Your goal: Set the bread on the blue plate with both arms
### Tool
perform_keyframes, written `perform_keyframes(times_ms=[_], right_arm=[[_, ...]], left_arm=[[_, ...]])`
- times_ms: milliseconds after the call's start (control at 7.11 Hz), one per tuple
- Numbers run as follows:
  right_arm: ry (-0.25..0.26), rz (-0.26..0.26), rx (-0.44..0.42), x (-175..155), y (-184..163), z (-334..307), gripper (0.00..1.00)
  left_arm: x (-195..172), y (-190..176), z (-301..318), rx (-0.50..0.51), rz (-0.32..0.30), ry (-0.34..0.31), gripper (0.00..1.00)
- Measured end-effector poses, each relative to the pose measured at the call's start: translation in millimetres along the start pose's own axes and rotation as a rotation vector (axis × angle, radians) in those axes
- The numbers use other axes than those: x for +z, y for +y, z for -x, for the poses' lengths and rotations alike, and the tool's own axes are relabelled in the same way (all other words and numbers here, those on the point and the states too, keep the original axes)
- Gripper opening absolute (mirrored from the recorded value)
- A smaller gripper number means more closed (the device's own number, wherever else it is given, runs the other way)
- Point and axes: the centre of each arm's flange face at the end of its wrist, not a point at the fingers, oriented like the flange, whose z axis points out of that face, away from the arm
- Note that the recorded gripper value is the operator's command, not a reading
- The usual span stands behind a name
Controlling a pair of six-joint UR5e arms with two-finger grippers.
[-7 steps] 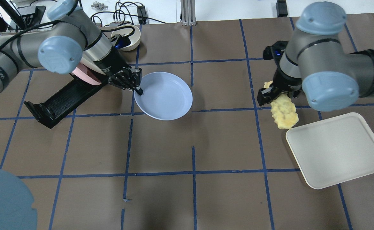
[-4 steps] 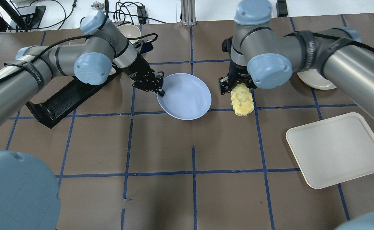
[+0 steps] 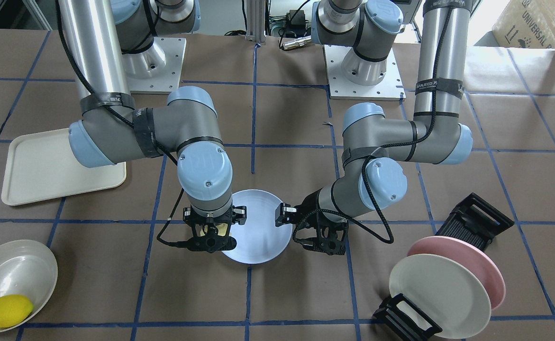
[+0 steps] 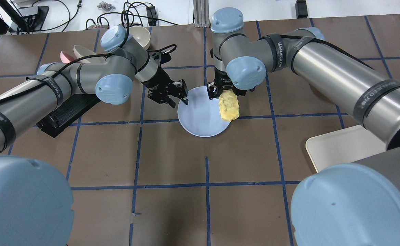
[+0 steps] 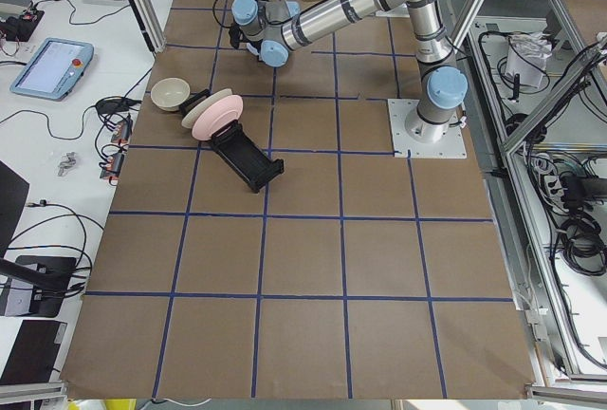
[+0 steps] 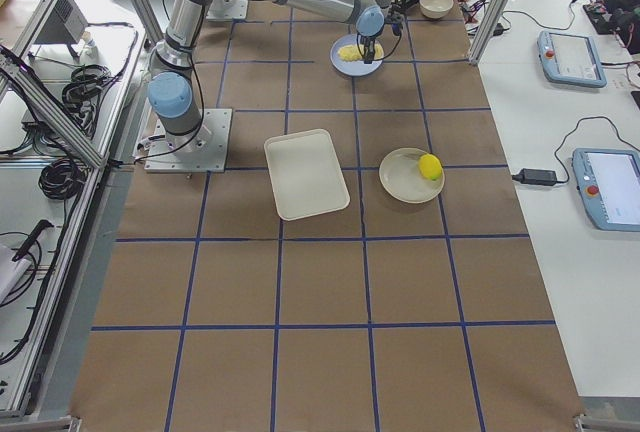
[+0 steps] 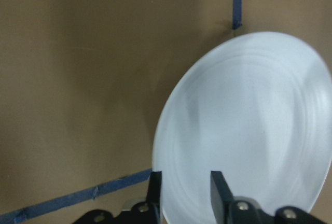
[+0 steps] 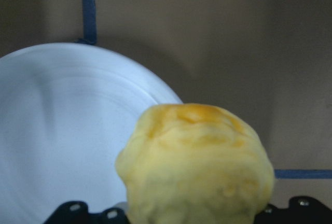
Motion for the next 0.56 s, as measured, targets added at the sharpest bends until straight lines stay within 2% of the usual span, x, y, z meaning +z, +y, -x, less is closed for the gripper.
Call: perform_keyframes(times_ms=[141,281,422,562], right_arm=[[-0.001,-0.008,-0.003,12,-1,16,0.60],[-0.003,-0.018,-0.007,27,-5,25,0.99],[-0.004,-0.026,-0.002,35,-8,29,1.00],[-0.005,-0.032,0.011,38,-10,30,1.00]], left_arm=[[-19,-2,1,-0.015,-0.034,-0.005,1.00],[-48,1,10,-0.033,-0.072,-0.021,1.00],[-79,8,23,-0.055,-0.096,-0.066,1.00],[-111,20,32,-0.059,-0.088,-0.152,1.00]])
